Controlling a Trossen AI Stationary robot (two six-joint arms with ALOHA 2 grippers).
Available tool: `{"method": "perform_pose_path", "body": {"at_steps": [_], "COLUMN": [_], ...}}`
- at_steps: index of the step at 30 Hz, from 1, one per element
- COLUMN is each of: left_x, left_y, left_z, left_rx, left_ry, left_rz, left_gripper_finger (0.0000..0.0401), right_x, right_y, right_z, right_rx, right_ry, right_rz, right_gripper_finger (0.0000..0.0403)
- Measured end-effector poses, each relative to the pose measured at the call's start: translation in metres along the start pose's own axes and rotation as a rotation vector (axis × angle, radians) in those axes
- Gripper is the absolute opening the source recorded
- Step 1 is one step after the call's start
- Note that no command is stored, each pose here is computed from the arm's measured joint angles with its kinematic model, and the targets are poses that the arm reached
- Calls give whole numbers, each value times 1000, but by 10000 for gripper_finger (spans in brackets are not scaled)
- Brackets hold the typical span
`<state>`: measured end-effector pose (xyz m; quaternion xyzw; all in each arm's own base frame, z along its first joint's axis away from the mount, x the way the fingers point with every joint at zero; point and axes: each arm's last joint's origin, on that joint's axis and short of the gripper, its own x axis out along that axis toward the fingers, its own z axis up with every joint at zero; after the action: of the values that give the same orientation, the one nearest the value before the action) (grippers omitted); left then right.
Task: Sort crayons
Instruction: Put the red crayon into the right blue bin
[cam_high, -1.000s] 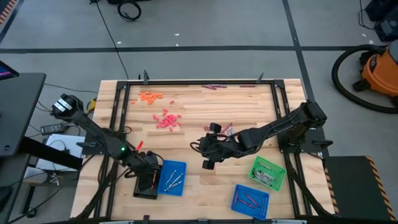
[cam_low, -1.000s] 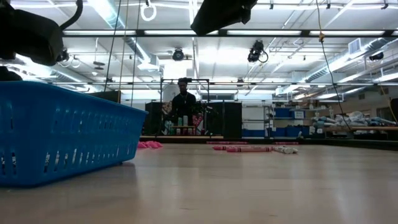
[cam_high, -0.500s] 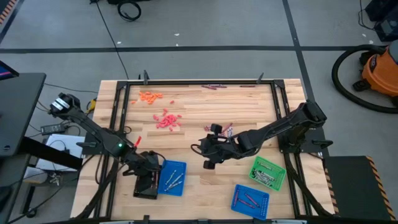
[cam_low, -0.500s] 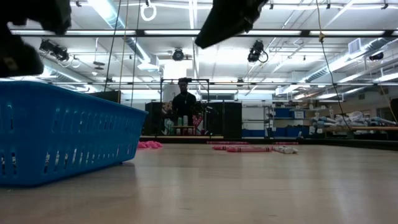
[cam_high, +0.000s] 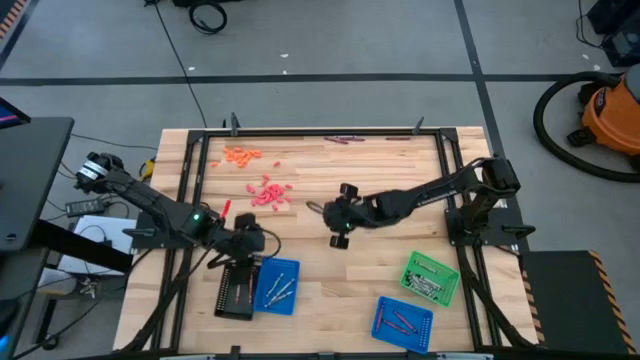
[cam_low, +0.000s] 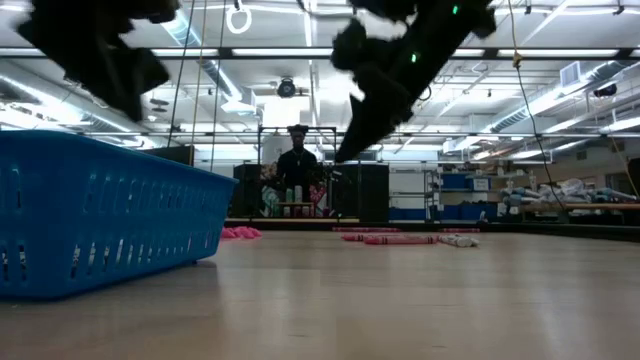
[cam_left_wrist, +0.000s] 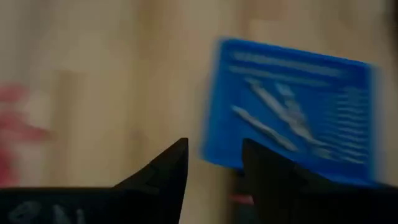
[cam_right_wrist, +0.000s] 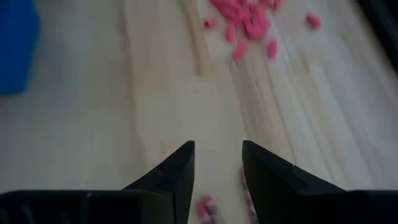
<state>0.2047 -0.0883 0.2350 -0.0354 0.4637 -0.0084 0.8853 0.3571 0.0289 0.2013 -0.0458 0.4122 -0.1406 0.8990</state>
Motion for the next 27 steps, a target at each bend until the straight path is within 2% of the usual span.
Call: {"method": "perform_pose_path", "body": {"at_steps": [3, 7, 13, 19, 22, 27], "left_x": [2, 3, 7, 5, 5, 22], "left_y": [13, 28, 47, 54, 57, 64], "left_z": [7, 16, 26, 40, 43, 30], "left_rx": [78, 133, 174, 287, 336, 375], "left_ry": [-54, -107, -130, -232, -257, -318], "left_rz": [137, 240, 307, 340, 352, 380], "left_gripper_finger": [160, 160, 160, 160, 160, 160], "right_x": [9, 18, 23, 22, 21, 16], "right_y": [-17, -33, -53, -74, -82, -88], "right_z": [-7, -17, -32, -49, -55, -61], "right_rx": [6, 22, 32, 46, 40, -18], "right_ry": [37, 92, 234, 419, 481, 570], "right_rz": [4, 50, 80, 46, 72, 109], "right_gripper_finger": [142, 142, 142, 142, 142, 142]}}
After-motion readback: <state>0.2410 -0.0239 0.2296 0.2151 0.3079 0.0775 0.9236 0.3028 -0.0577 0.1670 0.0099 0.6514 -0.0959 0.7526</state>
